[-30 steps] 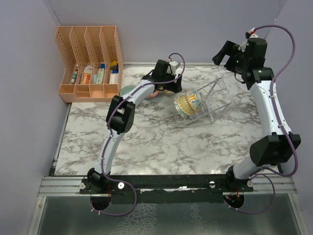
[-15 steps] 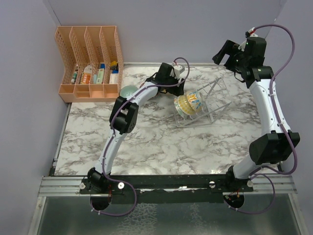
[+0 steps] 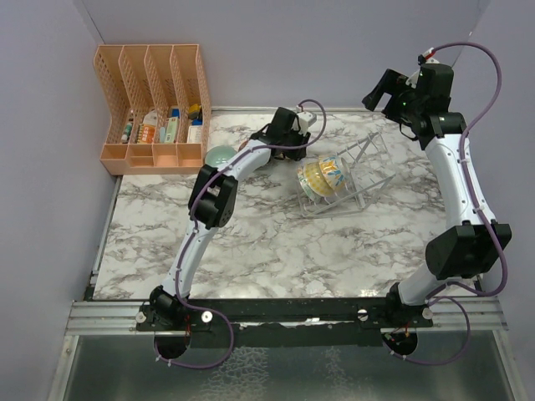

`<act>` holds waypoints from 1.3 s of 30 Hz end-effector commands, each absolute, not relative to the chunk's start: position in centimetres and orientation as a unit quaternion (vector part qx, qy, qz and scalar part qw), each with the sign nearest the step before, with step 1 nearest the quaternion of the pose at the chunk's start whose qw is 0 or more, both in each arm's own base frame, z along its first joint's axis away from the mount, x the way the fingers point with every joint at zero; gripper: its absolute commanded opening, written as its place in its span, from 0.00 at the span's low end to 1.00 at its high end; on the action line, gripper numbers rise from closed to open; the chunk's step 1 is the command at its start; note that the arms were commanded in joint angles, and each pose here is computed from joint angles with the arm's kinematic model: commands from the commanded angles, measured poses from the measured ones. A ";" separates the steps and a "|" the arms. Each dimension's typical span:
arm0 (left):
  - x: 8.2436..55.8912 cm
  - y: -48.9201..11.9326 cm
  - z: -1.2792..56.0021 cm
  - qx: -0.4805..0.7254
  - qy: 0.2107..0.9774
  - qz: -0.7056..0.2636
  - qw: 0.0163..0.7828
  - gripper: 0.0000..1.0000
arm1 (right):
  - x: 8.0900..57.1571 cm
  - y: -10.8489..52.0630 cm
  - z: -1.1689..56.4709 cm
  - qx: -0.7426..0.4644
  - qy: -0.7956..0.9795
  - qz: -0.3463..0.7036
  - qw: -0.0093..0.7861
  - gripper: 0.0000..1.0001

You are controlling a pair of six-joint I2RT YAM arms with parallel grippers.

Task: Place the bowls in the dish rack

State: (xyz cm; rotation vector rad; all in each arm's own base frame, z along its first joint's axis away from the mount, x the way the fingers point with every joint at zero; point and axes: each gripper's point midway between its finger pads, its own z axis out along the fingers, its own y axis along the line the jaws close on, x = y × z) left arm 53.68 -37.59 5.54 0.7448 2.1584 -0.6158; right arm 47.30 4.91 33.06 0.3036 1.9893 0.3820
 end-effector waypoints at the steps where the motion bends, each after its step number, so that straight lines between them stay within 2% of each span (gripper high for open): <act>1: 54.4 -37.6 6.7 0.291 0.841 -0.228 0.394 0.27 | 47.7 4.4 34.1 0.132 0.822 0.155 0.533 0.96; 3: 54.7 -37.7 7.7 0.287 0.838 -0.231 0.402 0.18 | 47.7 4.3 34.2 0.133 0.821 0.153 0.534 0.96; 5: 54.9 -37.8 8.9 0.286 0.833 -0.233 0.412 0.01 | 47.6 4.2 34.4 0.134 0.820 0.150 0.536 0.96; 6: 55.0 -37.9 9.5 0.285 0.831 -0.235 0.417 0.00 | 47.6 4.2 34.5 0.135 0.819 0.149 0.537 0.96; 17: 55.4 -37.5 12.6 0.280 0.822 -0.229 0.440 0.00 | 47.3 4.0 34.7 0.141 0.816 0.148 0.541 0.95; 23: 57.0 -36.3 20.2 0.229 0.798 -0.243 0.501 0.00 | 47.3 4.1 35.3 0.142 0.811 0.152 0.547 0.94; 32: 56.1 -35.5 32.7 0.111 0.724 -0.431 0.527 0.00 | 48.3 4.2 37.5 0.145 0.786 0.167 0.578 0.94; 36: 54.5 -35.0 37.3 0.073 0.676 -0.519 0.518 0.00 | 48.3 4.4 38.1 0.142 0.778 0.175 0.586 0.94; 39: 52.5 -34.7 39.7 0.023 0.628 -0.612 0.481 0.00 | 48.1 4.3 38.4 0.141 0.773 0.177 0.593 0.94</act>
